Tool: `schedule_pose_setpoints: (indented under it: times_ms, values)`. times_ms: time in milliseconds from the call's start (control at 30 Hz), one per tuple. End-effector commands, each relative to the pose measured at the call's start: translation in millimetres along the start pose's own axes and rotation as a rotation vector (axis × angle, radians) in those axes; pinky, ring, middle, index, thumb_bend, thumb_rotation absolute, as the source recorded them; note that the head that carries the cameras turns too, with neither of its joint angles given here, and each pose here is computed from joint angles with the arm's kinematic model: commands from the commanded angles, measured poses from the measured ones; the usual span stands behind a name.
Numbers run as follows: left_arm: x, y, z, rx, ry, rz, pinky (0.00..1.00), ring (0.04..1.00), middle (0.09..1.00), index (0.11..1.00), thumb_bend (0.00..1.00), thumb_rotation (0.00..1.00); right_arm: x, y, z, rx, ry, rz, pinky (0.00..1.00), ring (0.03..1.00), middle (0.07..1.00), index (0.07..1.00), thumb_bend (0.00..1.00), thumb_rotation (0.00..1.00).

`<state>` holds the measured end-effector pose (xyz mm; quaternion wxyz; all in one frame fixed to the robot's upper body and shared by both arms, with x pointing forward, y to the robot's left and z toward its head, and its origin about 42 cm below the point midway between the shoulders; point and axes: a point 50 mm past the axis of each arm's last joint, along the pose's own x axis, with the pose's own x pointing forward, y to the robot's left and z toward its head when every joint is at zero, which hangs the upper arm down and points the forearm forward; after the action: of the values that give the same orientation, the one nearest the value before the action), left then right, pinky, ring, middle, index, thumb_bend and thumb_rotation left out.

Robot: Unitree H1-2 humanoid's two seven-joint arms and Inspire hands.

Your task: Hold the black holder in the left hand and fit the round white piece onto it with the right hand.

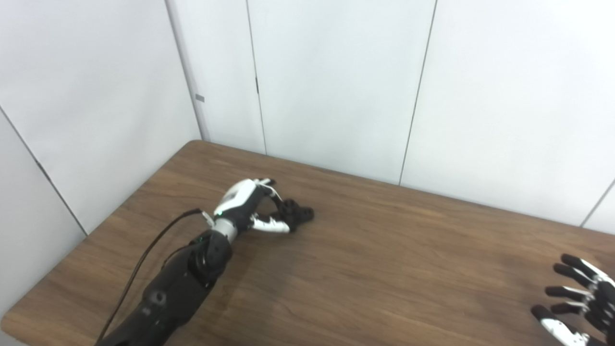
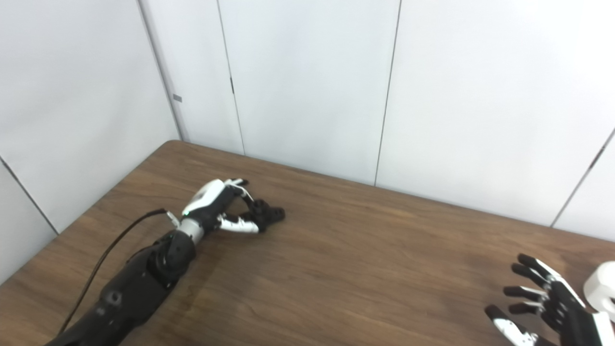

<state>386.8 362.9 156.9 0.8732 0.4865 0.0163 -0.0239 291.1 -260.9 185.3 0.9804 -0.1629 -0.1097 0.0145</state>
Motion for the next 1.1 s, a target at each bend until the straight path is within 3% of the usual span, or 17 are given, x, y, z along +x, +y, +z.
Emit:
schedule_pose_setpoints:
  times_ms: [0,267,600,867,1067]
  values:
    - [-5.2,-7.7,12.6,0.044,-0.101,-0.068,1.0,1.0,0.939,0.484,0.52,0.06,10.5,-0.3,14.6,0.003,-0.1,-0.014,0.52,0.646,0.785,0.806,0.33,0.0]
    - [-26.6,-32.2,52.6,0.038,-0.332,-0.152,1.0,1.0,0.94,0.483,0.52,0.06,17.4,5.5,11.6,0.023,-0.103,-0.021,0.54,0.67,0.777,0.801,0.35,0.0]
    - [-47.3,-85.8,104.7,0.009,-0.561,-0.228,1.0,0.997,0.912,0.482,0.52,0.06,17.8,8.3,5.2,0.004,-0.112,-0.035,0.53,0.65,0.757,0.784,0.44,0.25]
    - [-50.6,-119.1,125.2,-0.04,-0.604,-0.309,0.99,1.0,0.928,0.482,0.52,0.06,18.9,10.0,1.8,-0.007,-0.126,-0.04,0.51,0.633,0.746,0.777,0.5,0.35]
    - [-47.0,-126.9,123.2,-0.009,-0.607,-0.313,0.97,0.999,0.929,0.482,0.52,0.06,20.9,12.5,0.1,0.025,-0.12,-0.025,0.51,0.63,0.752,0.785,0.53,0.37]
